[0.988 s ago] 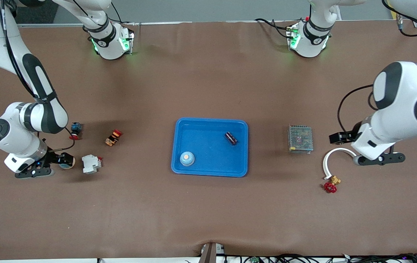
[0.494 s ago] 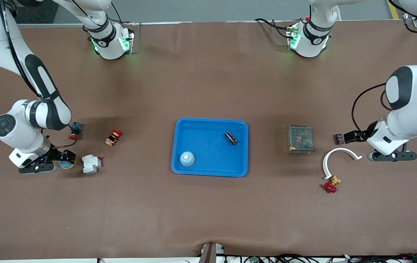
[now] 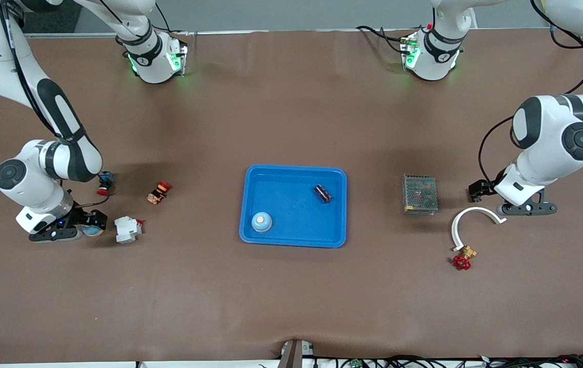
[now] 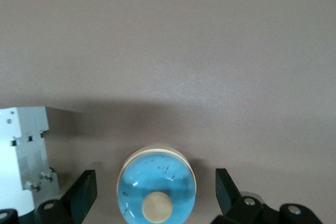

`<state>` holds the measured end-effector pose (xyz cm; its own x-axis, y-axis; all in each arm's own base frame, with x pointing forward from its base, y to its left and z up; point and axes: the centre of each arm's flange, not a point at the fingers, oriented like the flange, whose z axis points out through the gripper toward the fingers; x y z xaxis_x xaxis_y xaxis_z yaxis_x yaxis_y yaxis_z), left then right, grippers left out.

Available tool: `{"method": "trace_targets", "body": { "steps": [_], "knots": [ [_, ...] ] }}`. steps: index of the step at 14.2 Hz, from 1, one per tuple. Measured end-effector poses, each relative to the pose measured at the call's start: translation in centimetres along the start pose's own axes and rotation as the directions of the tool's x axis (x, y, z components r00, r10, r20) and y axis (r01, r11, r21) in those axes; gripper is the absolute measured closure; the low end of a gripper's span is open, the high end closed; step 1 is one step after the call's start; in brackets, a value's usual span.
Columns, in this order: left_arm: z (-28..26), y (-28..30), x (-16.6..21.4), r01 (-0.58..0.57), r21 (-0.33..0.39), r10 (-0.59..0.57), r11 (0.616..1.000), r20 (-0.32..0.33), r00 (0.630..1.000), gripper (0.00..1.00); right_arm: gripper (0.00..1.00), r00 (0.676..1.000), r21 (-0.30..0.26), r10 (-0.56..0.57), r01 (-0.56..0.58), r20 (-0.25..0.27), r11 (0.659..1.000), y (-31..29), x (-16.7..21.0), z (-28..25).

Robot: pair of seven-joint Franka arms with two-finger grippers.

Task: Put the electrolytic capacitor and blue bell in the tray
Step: 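Grasp the second bell with the right gripper while the left grasps the capacitor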

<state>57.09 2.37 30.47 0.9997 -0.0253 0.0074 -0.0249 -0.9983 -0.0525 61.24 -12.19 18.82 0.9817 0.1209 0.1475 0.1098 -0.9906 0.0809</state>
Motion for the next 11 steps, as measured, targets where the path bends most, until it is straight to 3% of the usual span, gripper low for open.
{"method": "trace_targets", "body": {
  "steps": [11],
  "knots": [
    [6.5,-3.2,-2.2,0.0,-0.022,0.002,1.0,0.073,0.997,0.0,0.0,1.0,0.004,0.005,-0.005,-0.011,1.0,0.0,-0.5,1.9]
  ]
}}
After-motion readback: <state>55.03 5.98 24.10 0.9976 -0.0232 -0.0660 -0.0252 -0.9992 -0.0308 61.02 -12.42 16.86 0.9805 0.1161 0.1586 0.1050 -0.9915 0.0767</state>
